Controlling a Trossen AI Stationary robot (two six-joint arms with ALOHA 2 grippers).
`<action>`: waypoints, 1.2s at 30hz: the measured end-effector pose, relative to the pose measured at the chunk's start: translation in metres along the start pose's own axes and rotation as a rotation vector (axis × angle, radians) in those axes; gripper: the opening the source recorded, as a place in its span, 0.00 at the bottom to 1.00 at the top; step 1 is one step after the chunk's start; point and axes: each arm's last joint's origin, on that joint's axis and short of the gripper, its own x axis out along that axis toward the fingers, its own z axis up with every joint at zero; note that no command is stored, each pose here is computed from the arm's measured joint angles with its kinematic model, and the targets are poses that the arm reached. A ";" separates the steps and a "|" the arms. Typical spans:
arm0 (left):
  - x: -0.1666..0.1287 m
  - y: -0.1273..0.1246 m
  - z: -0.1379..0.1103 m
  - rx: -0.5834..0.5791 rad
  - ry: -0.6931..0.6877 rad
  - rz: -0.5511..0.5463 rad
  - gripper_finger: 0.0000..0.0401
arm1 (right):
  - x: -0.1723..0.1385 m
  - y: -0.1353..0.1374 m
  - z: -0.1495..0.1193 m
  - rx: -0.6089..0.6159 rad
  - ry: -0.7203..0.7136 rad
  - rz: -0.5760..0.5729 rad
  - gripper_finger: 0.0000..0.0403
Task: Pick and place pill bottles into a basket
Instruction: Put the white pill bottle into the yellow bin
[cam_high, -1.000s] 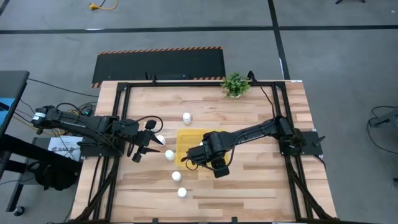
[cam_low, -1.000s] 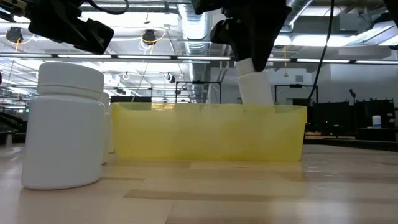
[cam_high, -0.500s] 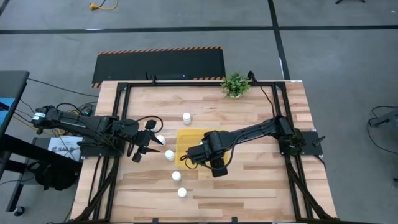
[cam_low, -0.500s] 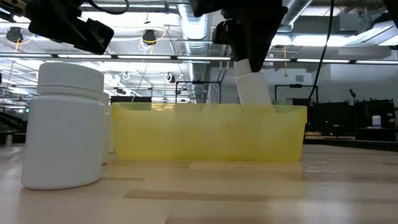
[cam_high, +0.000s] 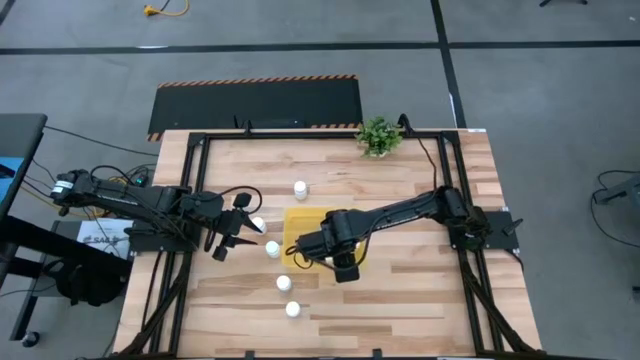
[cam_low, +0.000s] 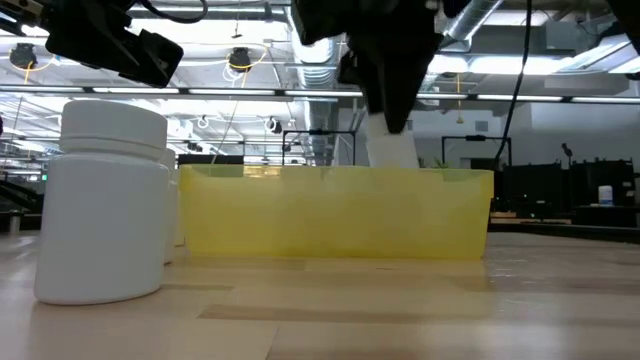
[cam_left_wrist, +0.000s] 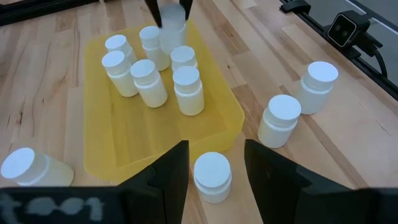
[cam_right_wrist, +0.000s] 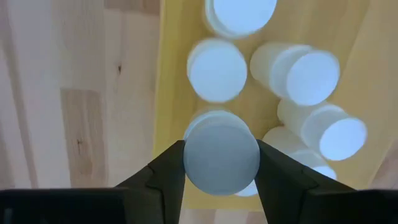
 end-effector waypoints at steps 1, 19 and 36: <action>0.000 0.000 0.000 0.000 0.000 0.000 0.36 | 0.001 0.000 0.000 -0.001 0.008 0.000 0.37; 0.000 0.000 0.000 0.000 0.000 0.000 0.36 | 0.035 -0.003 -0.003 -0.017 0.042 0.052 0.40; 0.000 0.000 0.000 -0.001 0.000 0.000 0.36 | 0.035 -0.002 0.001 -0.044 -0.002 0.068 0.50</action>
